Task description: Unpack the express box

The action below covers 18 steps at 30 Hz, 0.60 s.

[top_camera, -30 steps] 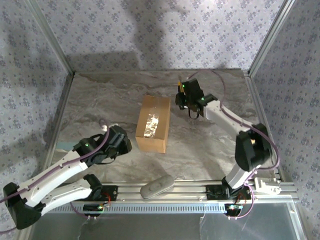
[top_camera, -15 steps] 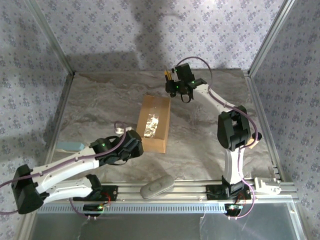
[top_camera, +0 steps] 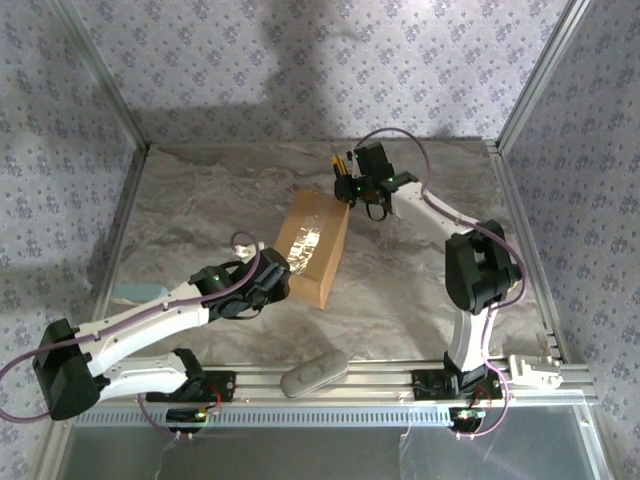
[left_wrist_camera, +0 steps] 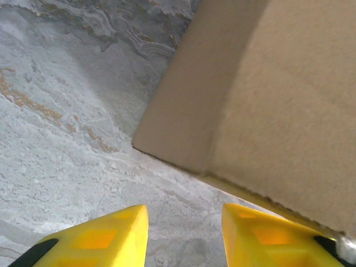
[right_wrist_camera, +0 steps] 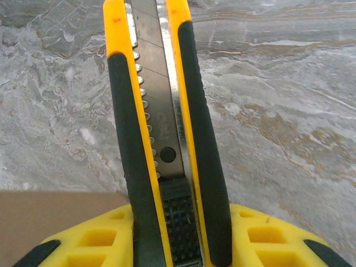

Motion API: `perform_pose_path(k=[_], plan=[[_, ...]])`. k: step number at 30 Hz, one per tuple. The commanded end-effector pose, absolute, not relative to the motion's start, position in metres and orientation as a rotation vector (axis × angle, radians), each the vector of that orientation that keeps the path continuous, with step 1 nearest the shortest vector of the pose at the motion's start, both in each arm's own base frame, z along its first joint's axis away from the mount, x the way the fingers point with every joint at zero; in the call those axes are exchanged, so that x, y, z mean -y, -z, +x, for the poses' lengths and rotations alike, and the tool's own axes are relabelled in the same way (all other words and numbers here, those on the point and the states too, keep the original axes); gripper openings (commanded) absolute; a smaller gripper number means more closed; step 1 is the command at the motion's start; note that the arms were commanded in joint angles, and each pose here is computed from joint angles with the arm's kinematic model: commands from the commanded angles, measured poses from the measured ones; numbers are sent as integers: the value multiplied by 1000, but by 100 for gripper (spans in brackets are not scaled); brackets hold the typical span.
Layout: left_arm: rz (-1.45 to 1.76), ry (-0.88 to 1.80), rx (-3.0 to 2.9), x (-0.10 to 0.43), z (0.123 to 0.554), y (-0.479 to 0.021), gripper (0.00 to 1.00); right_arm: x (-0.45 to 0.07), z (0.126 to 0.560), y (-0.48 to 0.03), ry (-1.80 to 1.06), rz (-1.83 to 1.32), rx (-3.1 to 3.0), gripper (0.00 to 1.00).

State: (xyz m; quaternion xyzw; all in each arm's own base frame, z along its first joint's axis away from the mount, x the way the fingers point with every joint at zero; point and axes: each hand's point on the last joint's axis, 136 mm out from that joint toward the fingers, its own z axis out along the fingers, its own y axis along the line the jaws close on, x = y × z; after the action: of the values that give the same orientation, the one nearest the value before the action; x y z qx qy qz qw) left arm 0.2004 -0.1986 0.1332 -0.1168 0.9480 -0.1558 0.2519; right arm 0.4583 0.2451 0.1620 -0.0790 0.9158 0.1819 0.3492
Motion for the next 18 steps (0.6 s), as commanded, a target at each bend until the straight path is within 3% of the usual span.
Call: perform_pose_path(k=[1,18], plan=[[-387,417,-2534,194,215,-131,39,-249,422,-161,-472,-232,-2410,0],[-456,302,-2500,181,281,-124,38,-210,296,-153,-219,92,-2408,0]])
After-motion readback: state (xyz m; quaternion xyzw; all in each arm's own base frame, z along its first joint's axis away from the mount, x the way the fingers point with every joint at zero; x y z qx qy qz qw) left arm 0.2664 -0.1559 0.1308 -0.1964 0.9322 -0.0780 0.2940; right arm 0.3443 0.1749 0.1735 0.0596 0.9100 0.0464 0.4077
